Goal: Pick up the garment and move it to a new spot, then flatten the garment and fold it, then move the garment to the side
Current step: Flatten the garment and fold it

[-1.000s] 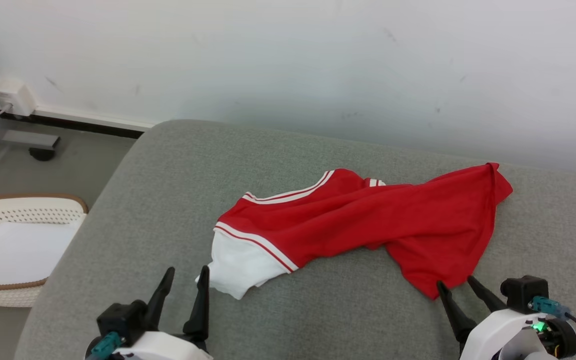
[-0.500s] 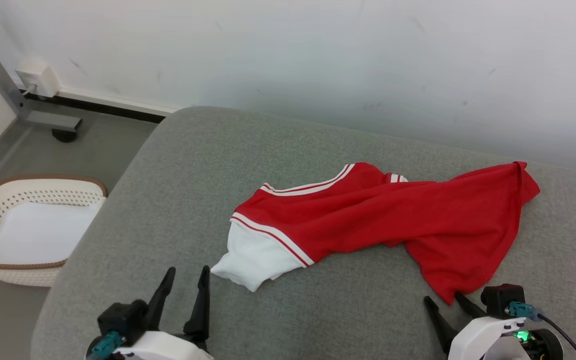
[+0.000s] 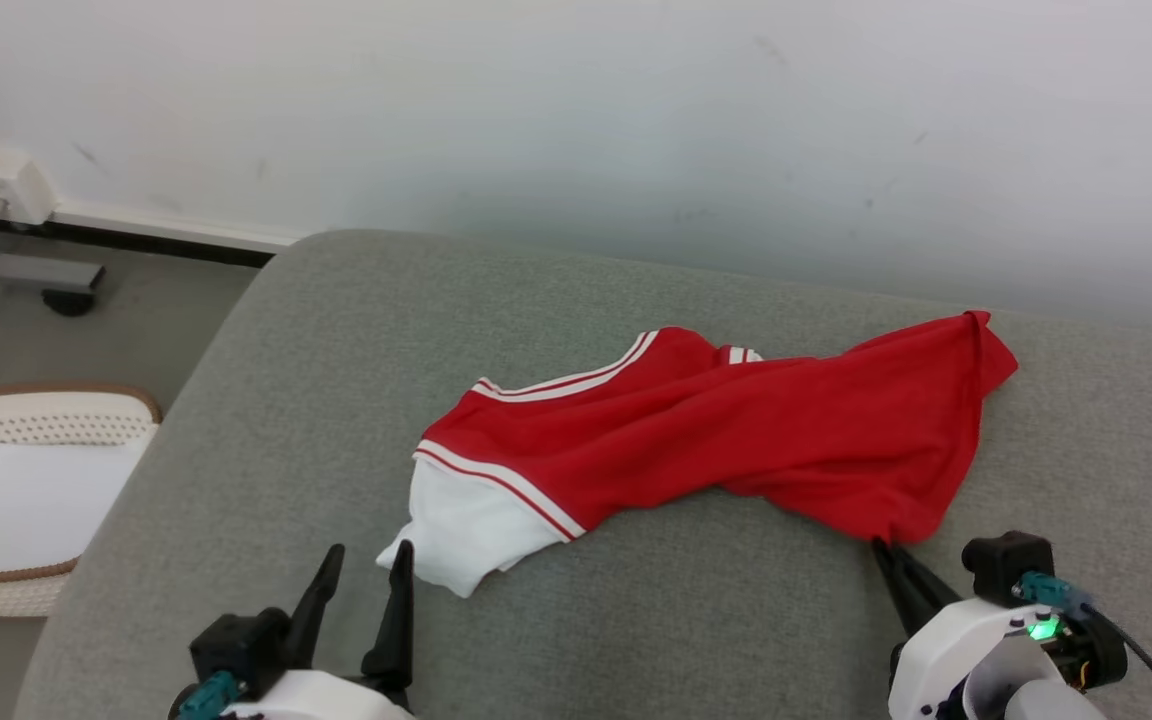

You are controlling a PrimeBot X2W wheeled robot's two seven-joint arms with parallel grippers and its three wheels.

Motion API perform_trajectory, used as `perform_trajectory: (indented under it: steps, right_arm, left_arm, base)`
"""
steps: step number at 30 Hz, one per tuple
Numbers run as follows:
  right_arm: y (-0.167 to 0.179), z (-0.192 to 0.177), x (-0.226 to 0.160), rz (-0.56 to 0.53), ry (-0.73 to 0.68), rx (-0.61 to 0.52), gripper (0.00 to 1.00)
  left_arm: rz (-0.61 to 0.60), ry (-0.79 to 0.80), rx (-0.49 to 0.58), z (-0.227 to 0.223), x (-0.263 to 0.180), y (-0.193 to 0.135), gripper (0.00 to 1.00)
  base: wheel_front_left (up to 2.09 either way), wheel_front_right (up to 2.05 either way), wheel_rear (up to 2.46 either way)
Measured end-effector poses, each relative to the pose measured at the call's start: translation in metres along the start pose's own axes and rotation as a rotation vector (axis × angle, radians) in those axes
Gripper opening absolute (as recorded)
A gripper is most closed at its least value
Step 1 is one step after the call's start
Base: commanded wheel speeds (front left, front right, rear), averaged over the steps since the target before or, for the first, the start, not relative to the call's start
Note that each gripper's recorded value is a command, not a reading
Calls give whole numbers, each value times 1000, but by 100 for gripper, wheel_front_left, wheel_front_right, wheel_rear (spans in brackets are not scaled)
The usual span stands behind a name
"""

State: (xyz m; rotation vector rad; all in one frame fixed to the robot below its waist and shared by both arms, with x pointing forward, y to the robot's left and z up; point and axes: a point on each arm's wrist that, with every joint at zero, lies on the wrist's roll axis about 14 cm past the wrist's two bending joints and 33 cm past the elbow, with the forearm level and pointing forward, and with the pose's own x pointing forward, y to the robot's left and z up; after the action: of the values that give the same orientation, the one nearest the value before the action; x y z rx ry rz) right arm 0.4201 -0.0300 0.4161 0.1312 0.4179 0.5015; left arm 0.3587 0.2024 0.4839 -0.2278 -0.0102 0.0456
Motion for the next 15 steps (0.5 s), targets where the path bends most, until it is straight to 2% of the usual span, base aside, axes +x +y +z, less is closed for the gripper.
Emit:
perform_trajectory:
  steps: [5, 9, 12, 15]
  right_arm:
    - [-15, 36, -16, -15, -87, -29, 0]
    - [-41, 36, -47, -51, -30, -46, 0]
    - [-48, 44, -71, -47, -11, -28, 0]
    - [-63, 43, -100, -74, 52, -60, 0]
  left_arm:
    - [-33, 8, -5, -4, 4, -12, 100]
    - [-60, 14, -7, -6, 7, -21, 100]
    - [-83, 10, -6, -5, 14, -30, 100]
    - [-96, 10, 4, -5, 18, -33, 100]
  base:
    - [0, 0, 0]
    - [0, 0, 0]
    - [0, 0, 0]
    - [0, 0, 0]
